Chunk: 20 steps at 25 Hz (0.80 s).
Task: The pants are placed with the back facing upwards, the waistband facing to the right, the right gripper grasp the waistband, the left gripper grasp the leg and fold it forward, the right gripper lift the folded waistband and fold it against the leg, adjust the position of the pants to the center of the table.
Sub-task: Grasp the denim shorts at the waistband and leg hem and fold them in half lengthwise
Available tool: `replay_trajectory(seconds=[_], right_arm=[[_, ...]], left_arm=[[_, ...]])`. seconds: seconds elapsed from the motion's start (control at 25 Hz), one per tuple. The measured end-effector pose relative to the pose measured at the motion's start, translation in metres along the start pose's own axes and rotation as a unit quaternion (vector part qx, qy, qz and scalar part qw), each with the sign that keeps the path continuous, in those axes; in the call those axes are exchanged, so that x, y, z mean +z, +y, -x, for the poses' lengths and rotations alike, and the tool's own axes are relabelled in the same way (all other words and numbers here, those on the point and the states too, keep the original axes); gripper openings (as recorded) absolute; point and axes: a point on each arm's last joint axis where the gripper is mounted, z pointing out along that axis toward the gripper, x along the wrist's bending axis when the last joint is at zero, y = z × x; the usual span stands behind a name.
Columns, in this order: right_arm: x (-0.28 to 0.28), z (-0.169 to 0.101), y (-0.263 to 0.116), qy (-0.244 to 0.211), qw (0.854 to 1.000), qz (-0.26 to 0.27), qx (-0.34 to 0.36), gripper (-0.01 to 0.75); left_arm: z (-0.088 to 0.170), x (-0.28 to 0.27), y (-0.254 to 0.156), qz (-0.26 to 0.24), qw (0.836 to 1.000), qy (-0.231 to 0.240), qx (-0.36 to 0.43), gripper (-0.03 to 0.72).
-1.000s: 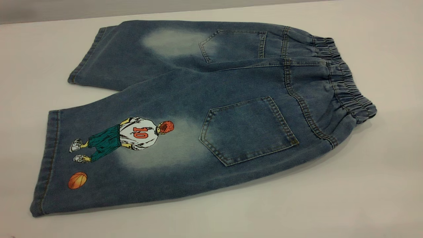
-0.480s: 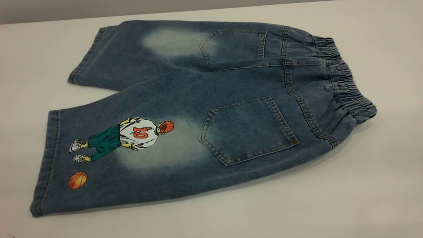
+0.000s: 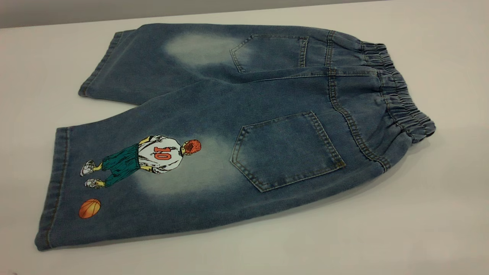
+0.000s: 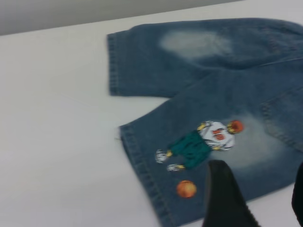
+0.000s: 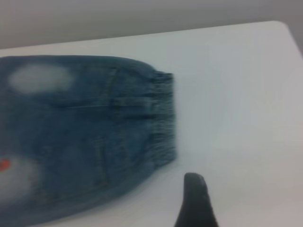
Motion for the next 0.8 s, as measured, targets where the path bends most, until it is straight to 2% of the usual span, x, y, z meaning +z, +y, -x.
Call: replay_trajectory(seconds=[0.16, 0.36, 0.48, 0.6, 0.8], right_arm=[[-0.002, -0.005, 0.003, 0.024, 1.0, 0.013, 0.008, 0.431], [-0.009, -0.01, 0.023, 0.043, 0.999, 0.033, 0.004, 0.431], [0.0, -0.011, 0.042, 0.04, 0.999, 0.015, -0.011, 0.431], [0.024, -0.012, 0.054, 0.049, 0.998, -0.022, 0.013, 0.431], [0.074, -0.013, 0.066, 0.075, 0.992, -0.08, 0.068, 0.431]], left_arm=[[0.0, -0.002, 0.006, 0.014, 1.0, -0.002, -0.001, 0.335], [0.001, -0.006, 0.04, 0.049, 0.999, -0.011, -0.011, 0.335], [-0.001, 0.004, 0.063, 0.033, 0.999, -0.01, -0.011, 0.335], [-0.005, 0.027, 0.082, 0.005, 1.0, -0.011, -0.01, 0.335], [-0.008, 0.081, 0.1, -0.047, 0.998, -0.042, -0.01, 0.335]])
